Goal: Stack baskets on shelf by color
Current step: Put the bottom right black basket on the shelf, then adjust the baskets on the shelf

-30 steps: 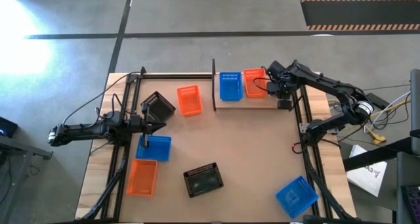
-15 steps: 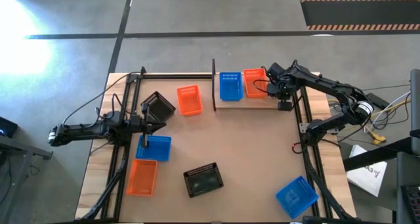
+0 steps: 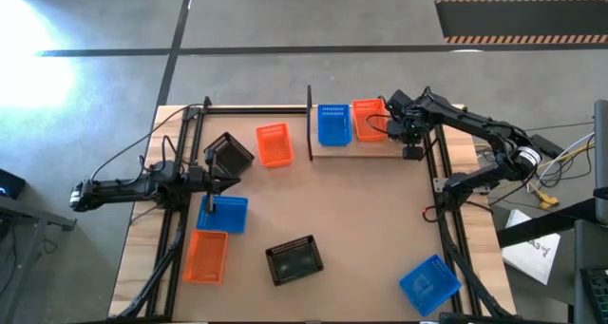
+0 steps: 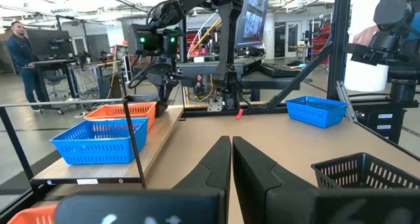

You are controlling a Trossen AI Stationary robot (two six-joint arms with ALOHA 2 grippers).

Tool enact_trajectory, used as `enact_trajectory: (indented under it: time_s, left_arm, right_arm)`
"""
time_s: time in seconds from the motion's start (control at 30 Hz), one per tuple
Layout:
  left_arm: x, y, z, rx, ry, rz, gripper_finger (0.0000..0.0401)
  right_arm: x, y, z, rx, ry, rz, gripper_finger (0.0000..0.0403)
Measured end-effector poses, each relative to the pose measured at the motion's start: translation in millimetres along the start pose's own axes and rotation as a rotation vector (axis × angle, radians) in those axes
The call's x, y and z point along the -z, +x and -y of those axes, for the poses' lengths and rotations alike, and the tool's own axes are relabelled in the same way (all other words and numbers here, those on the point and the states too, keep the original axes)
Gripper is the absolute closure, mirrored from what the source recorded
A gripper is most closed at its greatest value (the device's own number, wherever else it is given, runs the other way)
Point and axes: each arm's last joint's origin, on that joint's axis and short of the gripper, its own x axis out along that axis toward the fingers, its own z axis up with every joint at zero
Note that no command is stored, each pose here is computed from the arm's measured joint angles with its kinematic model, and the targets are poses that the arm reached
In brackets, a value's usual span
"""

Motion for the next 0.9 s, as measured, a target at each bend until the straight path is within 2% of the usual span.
enact_trajectory:
  time_s: [0.23,0.37,0.5,0.77,0.9]
  left_arm:
    - [0,0,0,0.000,0.000,0.000,0.0401]
    - [0,0,0,0.000,0.000,0.000,0.0401]
    - [0,0,0,0.000,0.000,0.000,0.0401]
    - [0,0,0,0.000,0.000,0.000,0.0401]
    - [0,0,0,0.000,0.000,0.000,0.0401]
  right_arm:
    - [0,-32,7,0.089,0.074,0.100,0.0290]
    - [3,-45,8,0.114,0.107,0.151,0.0263]
    - [3,-46,6,0.077,0.113,0.192,0.0258]
    - [-18,-41,11,-0.096,0.150,0.488,0.0270]
    - [-29,-31,13,-0.122,0.118,0.531,0.0268]
